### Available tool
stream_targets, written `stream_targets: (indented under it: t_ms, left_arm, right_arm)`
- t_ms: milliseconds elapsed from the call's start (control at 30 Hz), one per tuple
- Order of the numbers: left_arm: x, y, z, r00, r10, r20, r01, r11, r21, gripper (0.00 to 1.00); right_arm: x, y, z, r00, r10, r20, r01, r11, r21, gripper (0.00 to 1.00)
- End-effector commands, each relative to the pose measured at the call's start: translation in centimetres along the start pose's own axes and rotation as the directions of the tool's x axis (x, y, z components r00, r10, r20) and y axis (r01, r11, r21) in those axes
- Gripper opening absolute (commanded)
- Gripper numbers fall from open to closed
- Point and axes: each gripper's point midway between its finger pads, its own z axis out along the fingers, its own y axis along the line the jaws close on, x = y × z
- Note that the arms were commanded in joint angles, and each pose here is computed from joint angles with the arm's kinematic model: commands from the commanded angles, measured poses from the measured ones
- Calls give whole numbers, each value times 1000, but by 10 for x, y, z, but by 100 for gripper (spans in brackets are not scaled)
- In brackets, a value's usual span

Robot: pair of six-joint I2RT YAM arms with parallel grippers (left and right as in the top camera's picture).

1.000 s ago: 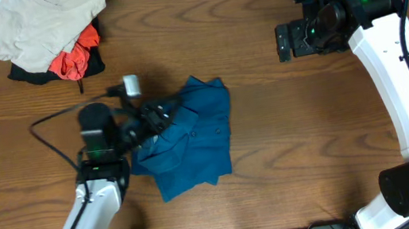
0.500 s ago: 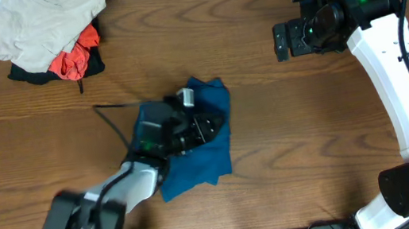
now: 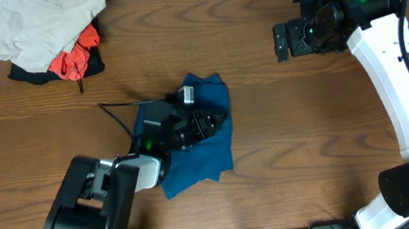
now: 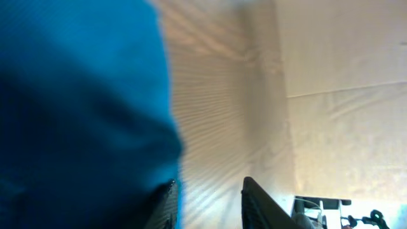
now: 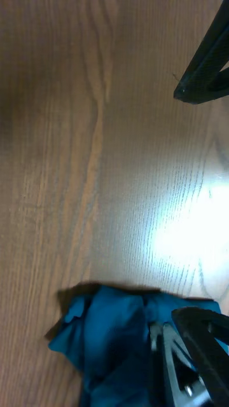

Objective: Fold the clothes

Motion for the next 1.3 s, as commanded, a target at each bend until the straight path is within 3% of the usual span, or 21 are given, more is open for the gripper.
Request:
stream_targets:
  t_ms: [0,100,200,400,500,667,933,1100,1200,1267]
  left_arm:
    - [-11,-48,-17,994,101,30,-104,988,112,39]
    - [-20,-83,-36,984,161,80,-172,972,162,57]
    - [-32,-90,-59,974,187,129,-203,970,131,75]
    - [-56,-23,-115,971,137,194,-118,987,-106,99]
    - [-55,13,-137,976,113,188,-73,975,-211,98]
    - [-44,40,-155,992,101,71,-66,920,-385,98]
    - [-99,33,-225,979,183,84,-52,634,-772,98]
    - [-121,33,-268,961,265,74,-47,424,-904,98]
    - [-127,38,-282,954,287,87,-20,350,-937,98]
    - [-126,38,-281,956,280,93,-13,355,-935,98]
  right_arm:
    - [2,2,0,1000,-16,-10,16,1000,-3,99]
    - [3,2,0,1000,-16,-11,15,1000,-3,99]
    - [3,2,0,1000,-16,-11,16,1000,-3,99]
    - [3,2,0,1000,-24,-11,24,1000,-3,99]
    - [2,2,0,1000,-27,-10,27,1000,-3,99]
    - [0,2,0,1000,-27,-2,27,1000,-5,99]
    - [1,2,0,1000,-27,-4,27,1000,-4,99]
    - [0,2,0,999,-32,1,32,999,-5,99]
    - [0,2,0,999,-34,1,34,999,-5,99]
    - [0,2,0,999,-40,-1,40,999,-5,99]
